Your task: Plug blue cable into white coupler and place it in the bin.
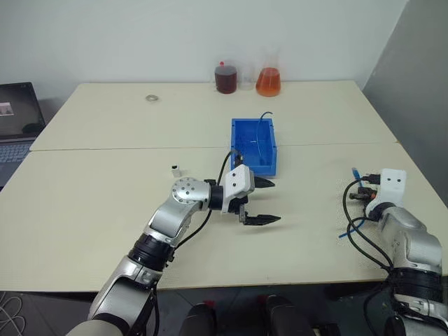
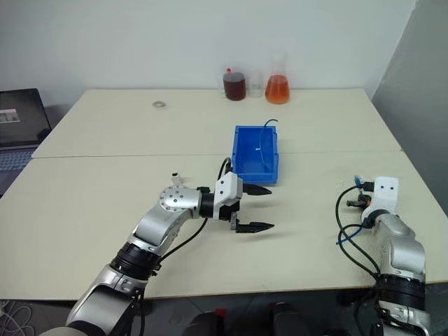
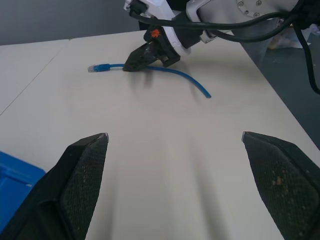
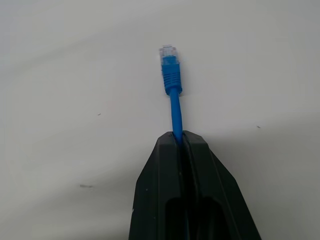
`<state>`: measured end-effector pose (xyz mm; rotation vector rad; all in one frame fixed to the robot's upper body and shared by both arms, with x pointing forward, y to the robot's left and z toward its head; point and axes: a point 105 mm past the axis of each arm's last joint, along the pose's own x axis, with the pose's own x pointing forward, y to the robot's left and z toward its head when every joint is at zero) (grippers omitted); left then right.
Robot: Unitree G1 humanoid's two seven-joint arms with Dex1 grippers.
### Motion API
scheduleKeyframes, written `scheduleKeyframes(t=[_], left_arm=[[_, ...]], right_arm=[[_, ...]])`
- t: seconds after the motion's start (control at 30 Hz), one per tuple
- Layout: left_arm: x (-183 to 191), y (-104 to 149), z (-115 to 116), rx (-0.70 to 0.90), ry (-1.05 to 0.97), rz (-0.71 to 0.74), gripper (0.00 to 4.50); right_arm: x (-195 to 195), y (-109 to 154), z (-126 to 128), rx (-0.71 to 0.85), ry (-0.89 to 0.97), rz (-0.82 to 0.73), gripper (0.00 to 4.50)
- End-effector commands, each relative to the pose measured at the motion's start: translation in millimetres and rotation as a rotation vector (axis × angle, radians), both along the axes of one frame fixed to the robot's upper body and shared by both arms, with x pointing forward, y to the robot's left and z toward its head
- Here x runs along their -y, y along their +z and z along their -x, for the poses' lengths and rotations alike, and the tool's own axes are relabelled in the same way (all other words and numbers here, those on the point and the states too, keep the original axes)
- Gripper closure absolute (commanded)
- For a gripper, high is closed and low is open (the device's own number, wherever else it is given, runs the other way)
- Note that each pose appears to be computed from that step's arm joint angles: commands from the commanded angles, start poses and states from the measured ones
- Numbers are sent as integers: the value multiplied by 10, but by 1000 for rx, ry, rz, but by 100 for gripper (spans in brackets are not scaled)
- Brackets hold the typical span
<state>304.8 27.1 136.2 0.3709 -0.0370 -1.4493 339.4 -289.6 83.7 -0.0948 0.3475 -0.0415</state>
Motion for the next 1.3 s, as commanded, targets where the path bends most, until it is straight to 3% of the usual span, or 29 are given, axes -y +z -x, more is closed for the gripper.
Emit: scheduleKeyframes(t=[0.03,0.2,0.3,0.47,0.6,0.77,0.97,1.13,1.3], left_arm=[[-173,118,54,37,39,36,0],[-656,32,313,11,186,49,0],[-901,-48,459,28,329,48,0],[-1145,-175,693,18,542,42,0],[-1207,-285,906,-41,689,68,0],[-1328,-408,1004,-62,838,84,0],[-1387,-465,1020,-52,930,113,0],[-1378,-486,1035,-57,945,118,0],[-1394,-494,1039,-66,938,110,0]], right_arm=[[-239,180,136,9,311,153,444],[-689,230,594,-135,921,286,444],[-978,291,599,-117,1124,291,444],[-1712,369,261,49,1284,300,444],[-2354,389,171,124,1443,259,444],[-2643,259,104,137,1519,299,444],[-2690,28,67,76,1574,345,444],[-2666,-45,18,58,1561,340,344],[-2631,5,-1,68,1541,307,208]])
